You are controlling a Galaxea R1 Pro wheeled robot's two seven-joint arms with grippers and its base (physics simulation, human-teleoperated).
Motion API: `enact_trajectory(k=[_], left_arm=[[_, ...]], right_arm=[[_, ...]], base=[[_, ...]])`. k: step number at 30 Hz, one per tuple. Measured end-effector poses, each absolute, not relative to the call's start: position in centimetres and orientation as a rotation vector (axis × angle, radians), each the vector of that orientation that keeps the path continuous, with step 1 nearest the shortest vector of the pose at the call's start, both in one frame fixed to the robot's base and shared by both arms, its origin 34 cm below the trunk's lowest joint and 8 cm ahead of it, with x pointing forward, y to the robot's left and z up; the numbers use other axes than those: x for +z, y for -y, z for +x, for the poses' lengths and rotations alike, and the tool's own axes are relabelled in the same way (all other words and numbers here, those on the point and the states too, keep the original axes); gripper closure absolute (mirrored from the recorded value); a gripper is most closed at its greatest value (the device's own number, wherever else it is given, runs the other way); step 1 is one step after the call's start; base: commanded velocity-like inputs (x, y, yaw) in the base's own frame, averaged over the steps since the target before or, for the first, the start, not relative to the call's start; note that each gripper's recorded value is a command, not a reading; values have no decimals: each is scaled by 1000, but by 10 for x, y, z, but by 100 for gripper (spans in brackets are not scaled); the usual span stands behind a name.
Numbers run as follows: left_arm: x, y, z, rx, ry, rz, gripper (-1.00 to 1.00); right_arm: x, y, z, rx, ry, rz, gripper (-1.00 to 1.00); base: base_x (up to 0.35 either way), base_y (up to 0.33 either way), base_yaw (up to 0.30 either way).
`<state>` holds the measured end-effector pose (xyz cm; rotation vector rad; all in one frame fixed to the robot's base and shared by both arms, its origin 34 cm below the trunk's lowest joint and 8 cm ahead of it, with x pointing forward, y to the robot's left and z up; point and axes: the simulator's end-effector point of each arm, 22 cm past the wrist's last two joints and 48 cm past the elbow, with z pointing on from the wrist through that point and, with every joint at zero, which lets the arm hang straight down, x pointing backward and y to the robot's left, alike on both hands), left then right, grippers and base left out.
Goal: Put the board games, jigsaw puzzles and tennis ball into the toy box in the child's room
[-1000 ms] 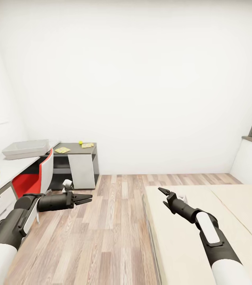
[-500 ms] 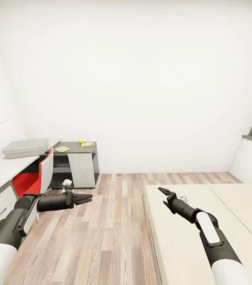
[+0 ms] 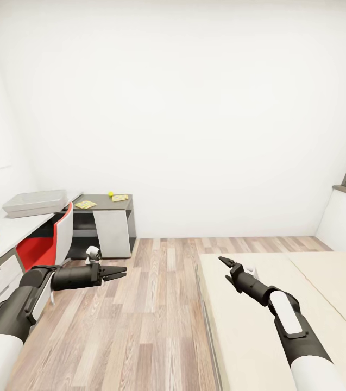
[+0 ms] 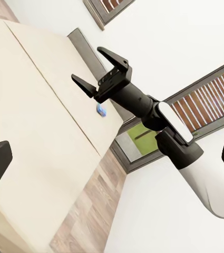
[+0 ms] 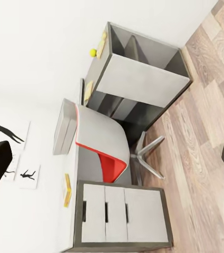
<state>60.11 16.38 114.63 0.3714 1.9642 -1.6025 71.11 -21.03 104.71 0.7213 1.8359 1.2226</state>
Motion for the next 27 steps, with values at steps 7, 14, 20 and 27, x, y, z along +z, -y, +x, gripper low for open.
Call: enact_trajectory(k=[7, 14, 20, 27], left_arm=[[1146, -164, 601, -1602, -1965, 371, -100], [1145, -164, 601, -1600, -1967, 371, -100], [1145, -164, 601, -1599, -1968, 371, -100], [1143, -165, 601, -1599, -1973, 366, -100]], right_arm=[[1047, 212, 712, 1214, -1829, 723, -100], [1047, 212, 712, 1211, -1829, 725, -100], [1044, 212, 712, 1211, -1834, 731, -100], [1039, 211, 711, 1209, -1843, 737, -100]], base=[[0, 0, 0], [0, 0, 0], [0, 0, 0], [0, 0, 0]])
